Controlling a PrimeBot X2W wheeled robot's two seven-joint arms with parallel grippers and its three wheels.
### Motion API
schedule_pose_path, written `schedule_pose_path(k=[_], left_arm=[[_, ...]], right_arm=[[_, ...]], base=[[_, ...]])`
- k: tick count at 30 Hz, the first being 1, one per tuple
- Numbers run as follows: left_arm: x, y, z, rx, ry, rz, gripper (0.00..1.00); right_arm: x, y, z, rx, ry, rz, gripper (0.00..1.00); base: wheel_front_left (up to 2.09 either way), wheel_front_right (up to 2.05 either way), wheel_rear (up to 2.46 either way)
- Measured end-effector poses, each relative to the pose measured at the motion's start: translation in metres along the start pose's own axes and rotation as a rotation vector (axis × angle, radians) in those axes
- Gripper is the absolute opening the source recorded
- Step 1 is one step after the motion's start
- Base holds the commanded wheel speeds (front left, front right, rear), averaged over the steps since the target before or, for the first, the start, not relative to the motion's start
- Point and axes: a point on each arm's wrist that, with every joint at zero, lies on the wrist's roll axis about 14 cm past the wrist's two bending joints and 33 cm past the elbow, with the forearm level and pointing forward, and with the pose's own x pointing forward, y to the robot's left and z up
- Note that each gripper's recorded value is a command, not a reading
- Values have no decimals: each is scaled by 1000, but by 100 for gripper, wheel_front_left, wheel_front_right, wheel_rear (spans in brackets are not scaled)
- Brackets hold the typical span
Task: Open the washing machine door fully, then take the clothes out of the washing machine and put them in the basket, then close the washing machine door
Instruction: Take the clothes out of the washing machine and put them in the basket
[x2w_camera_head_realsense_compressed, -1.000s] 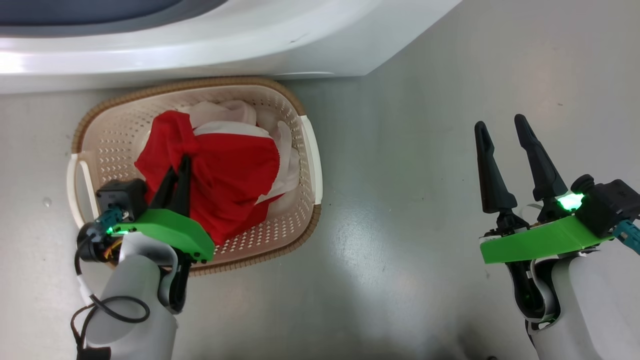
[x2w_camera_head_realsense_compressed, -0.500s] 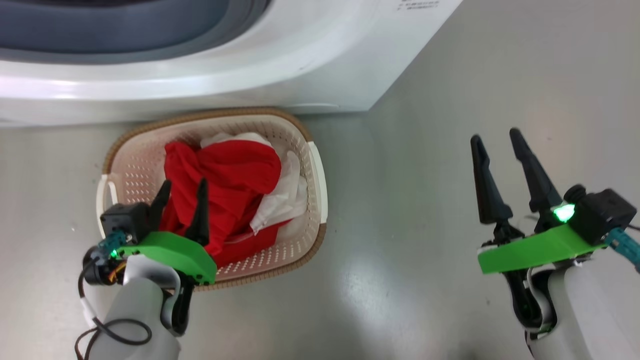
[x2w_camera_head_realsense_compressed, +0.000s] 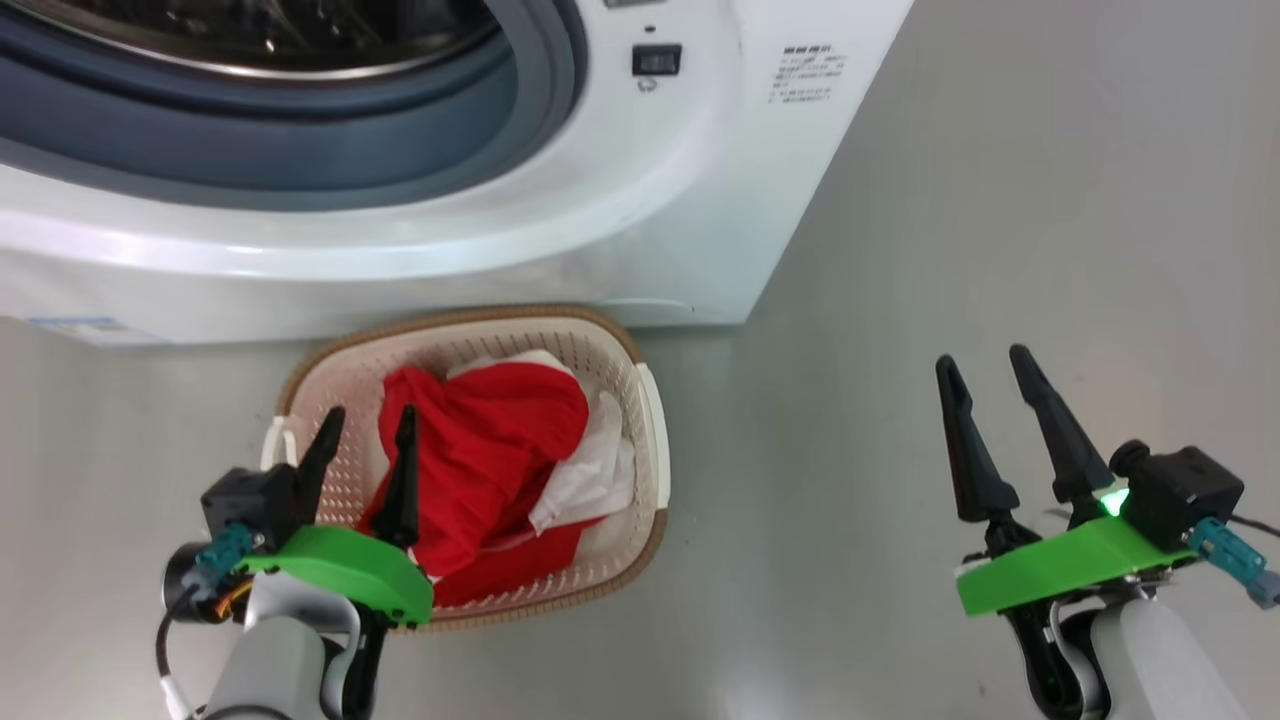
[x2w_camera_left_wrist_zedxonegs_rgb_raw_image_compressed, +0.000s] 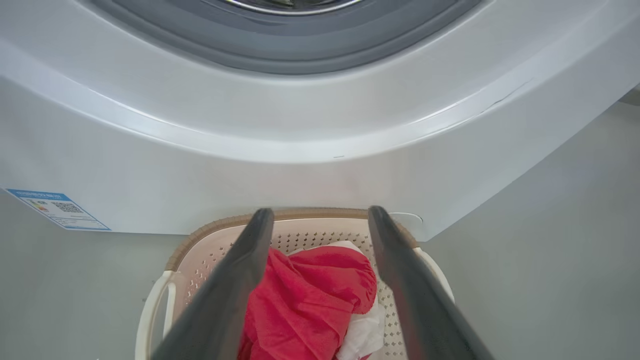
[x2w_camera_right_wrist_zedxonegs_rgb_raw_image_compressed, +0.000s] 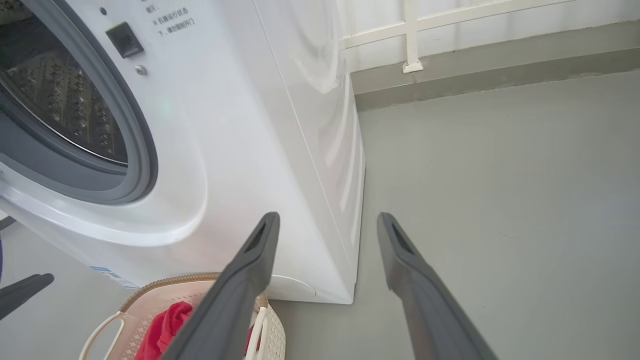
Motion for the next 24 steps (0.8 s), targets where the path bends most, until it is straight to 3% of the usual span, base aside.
schedule_pose_path(k=[24], left_arm=[[-88, -2, 89, 47, -309, -1, 100]], right_arm=[[-55, 17, 24, -17, -51, 27, 100]], base=[[0, 0, 0]])
